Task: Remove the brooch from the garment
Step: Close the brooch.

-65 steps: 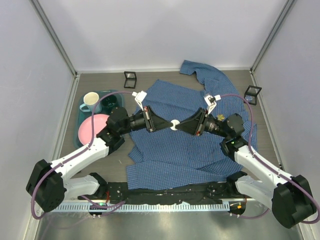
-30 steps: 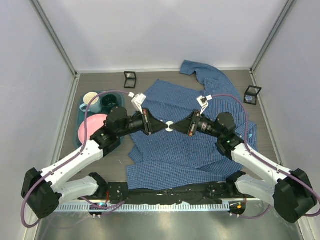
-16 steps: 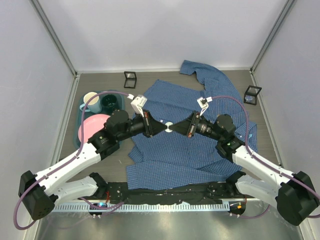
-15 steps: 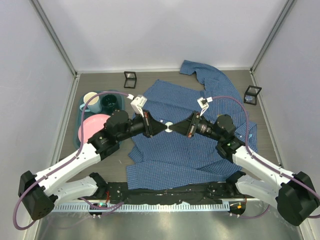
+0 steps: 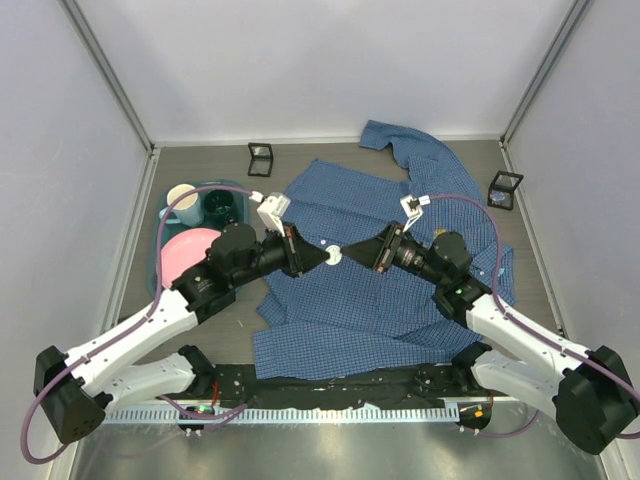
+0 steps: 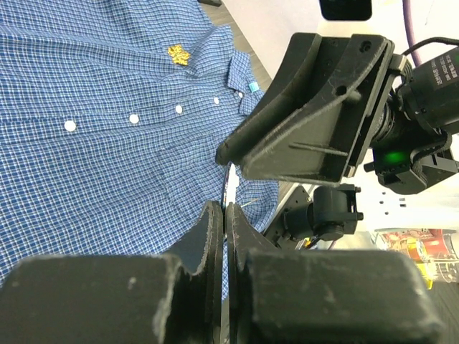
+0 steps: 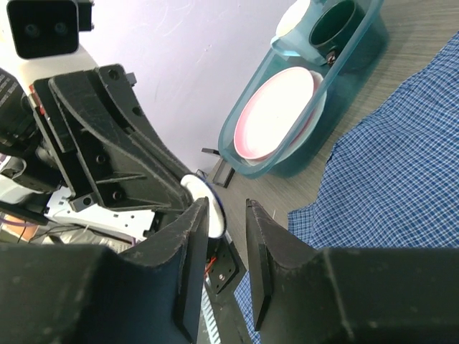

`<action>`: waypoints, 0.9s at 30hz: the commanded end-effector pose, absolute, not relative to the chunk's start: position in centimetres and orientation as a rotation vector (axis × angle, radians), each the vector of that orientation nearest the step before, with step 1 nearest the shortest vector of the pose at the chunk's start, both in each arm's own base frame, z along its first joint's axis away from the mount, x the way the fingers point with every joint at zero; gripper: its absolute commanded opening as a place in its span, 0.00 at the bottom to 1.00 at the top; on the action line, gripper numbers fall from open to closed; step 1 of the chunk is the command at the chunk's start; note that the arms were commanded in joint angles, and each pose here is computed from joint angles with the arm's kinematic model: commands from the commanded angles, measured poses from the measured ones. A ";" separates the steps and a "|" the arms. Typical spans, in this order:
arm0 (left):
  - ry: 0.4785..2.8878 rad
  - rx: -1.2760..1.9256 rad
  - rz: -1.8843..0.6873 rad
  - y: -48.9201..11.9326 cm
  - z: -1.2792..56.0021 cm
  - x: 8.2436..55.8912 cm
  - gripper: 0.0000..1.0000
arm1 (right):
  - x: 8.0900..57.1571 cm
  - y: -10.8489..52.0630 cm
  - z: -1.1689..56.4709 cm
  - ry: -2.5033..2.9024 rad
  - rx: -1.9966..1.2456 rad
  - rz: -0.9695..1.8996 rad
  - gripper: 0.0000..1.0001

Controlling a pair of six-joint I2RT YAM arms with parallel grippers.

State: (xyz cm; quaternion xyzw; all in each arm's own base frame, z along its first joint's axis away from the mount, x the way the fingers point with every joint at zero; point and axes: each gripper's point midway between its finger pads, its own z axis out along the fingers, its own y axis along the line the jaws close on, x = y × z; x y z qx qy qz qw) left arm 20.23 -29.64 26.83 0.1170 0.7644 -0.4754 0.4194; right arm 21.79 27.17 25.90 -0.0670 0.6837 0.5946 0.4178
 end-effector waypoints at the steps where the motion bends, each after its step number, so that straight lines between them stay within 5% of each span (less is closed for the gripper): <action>1: 1.846 0.311 -1.204 -29.3 29.7 19.9 0.00 | 22.7 26.3 27.2 1.647 -0.137 1.443 0.34; 16: 1.824 0.215 -1.259 -29.0 31.0 19.8 0.00 | 19.8 26.7 27.5 1.581 -0.340 1.491 0.52; 27: 1.763 0.174 -1.429 -29.9 32.7 19.2 0.00 | 18.5 27.7 29.1 1.506 -0.407 1.587 0.50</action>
